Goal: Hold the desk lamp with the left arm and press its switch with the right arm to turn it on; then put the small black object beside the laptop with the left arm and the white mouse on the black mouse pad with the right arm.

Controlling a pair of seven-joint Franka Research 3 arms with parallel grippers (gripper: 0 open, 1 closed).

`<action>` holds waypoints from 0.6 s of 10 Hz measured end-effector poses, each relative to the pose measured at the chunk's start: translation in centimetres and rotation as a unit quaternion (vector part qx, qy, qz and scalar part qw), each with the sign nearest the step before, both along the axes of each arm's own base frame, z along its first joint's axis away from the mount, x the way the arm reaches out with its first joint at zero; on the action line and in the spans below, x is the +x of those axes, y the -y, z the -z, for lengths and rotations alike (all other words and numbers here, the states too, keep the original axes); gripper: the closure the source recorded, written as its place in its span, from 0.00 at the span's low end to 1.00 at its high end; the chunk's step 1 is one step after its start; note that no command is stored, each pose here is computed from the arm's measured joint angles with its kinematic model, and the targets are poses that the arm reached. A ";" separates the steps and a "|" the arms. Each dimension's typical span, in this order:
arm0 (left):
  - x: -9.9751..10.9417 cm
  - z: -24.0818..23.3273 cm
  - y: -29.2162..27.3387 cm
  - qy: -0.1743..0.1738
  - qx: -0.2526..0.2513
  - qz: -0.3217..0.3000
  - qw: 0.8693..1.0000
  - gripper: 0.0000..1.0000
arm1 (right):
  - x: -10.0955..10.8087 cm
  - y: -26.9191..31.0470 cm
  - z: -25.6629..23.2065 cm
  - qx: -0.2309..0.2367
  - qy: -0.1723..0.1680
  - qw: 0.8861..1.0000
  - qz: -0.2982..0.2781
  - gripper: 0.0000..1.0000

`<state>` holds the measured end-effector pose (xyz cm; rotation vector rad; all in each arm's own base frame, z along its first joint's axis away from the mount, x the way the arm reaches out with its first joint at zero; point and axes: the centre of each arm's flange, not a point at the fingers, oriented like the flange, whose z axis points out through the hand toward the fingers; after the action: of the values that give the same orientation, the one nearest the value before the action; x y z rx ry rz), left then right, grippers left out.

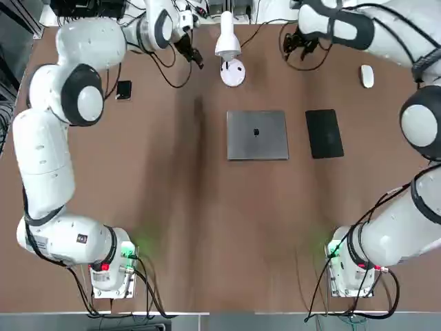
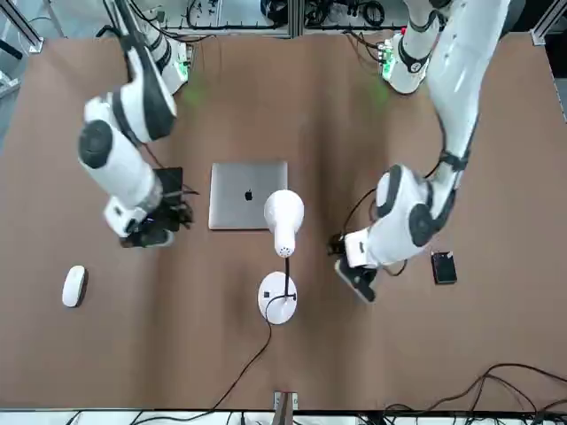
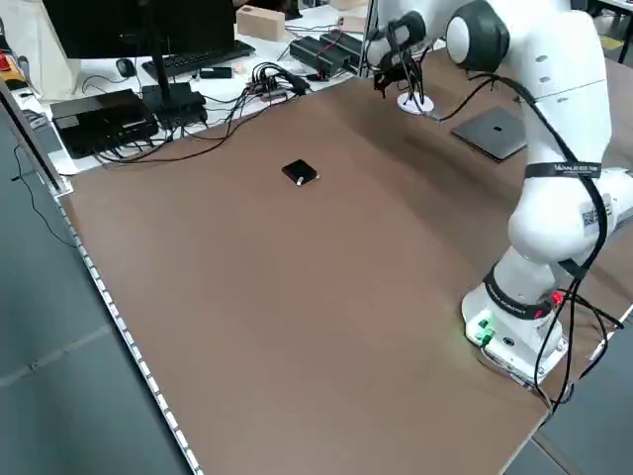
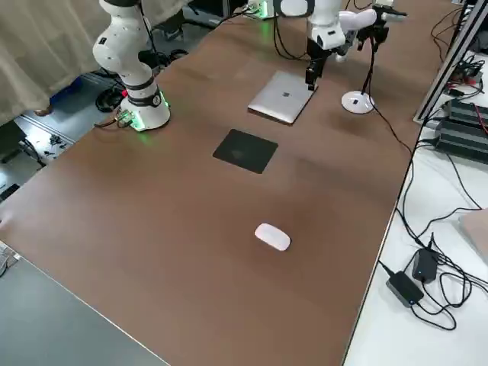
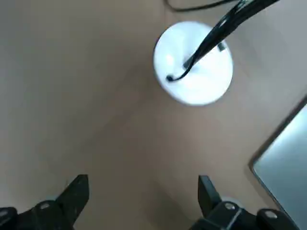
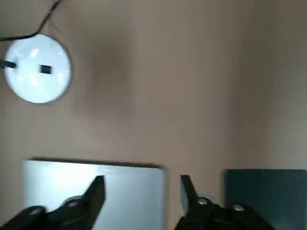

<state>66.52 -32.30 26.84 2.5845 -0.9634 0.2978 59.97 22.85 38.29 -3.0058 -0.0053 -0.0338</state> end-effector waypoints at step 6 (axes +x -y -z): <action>0.7 4.5 7.4 0.155 -0.070 0.065 0.983 0.00 | 2.3 -13.0 10.6 0.101 0.042 0.993 0.053 0.99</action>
<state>67.25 -39.69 22.38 2.3770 -1.1654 0.7208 62.27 35.89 27.72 -2.7967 0.1400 -0.1604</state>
